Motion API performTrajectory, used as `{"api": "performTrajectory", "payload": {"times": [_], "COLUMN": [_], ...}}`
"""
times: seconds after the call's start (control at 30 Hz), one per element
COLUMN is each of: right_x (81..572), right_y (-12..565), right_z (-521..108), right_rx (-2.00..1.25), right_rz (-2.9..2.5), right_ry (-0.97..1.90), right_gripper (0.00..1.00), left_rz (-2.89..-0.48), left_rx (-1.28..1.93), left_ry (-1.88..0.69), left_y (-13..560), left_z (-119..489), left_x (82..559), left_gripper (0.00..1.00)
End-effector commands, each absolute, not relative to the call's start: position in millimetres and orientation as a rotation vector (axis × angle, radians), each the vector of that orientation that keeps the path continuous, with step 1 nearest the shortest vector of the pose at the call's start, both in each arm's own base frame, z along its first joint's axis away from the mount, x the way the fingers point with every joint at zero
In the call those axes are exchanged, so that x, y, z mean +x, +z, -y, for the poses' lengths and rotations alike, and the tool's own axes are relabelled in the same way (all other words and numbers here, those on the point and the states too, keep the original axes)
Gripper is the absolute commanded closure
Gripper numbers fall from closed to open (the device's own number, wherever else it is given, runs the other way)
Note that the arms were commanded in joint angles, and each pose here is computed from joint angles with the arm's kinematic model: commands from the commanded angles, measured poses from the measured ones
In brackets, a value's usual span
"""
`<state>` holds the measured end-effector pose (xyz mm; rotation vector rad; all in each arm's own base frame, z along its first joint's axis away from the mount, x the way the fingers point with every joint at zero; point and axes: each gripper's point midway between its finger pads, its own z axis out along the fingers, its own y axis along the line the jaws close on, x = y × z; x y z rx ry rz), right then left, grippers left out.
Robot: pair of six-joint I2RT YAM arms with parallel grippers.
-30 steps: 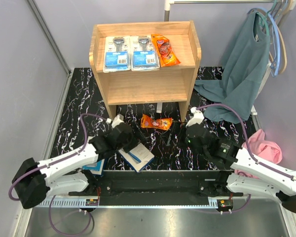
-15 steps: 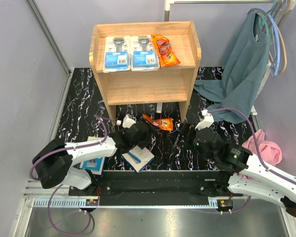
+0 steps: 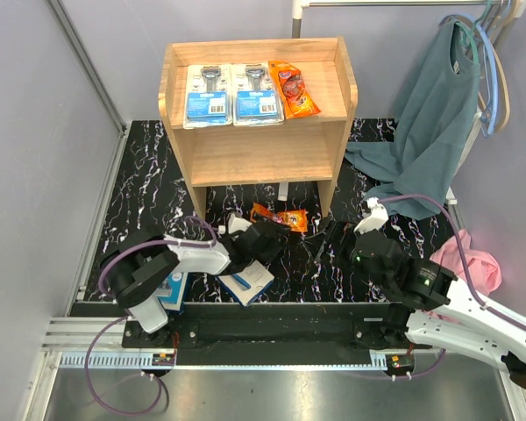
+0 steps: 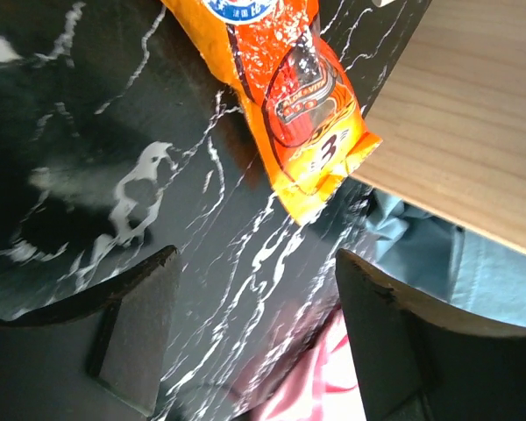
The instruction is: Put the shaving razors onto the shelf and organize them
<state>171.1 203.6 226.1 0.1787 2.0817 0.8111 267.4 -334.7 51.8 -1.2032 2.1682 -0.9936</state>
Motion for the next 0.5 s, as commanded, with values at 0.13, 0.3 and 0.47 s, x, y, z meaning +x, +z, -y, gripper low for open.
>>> {"api": "performTrajectory", "payload": {"times": [0.13, 0.3, 0.47], "right_x": [173.4, 170.0, 167.2], "right_y": [231.6, 226.9, 221.6], "right_z": [-190.3, -186.0, -181.6], "right_rx": [0.244, 0.257, 0.274], "right_rz": [-2.046, -2.069, -2.072], "right_ry": [0.795, 0.784, 0.787], "right_gripper": [0.00, 0.00, 0.00], "left_rz": [-1.997, -2.011, -2.025], "left_rx": [-1.331, -1.367, -1.418], "left_ry": [-1.159, -1.118, -1.104], "left_y": [59.4, 43.9, 27.8], "left_z": [347.8, 345.7, 343.9], "left_x": [289.9, 301.6, 309.4], "left_gripper": [0.28, 0.31, 0.35]}}
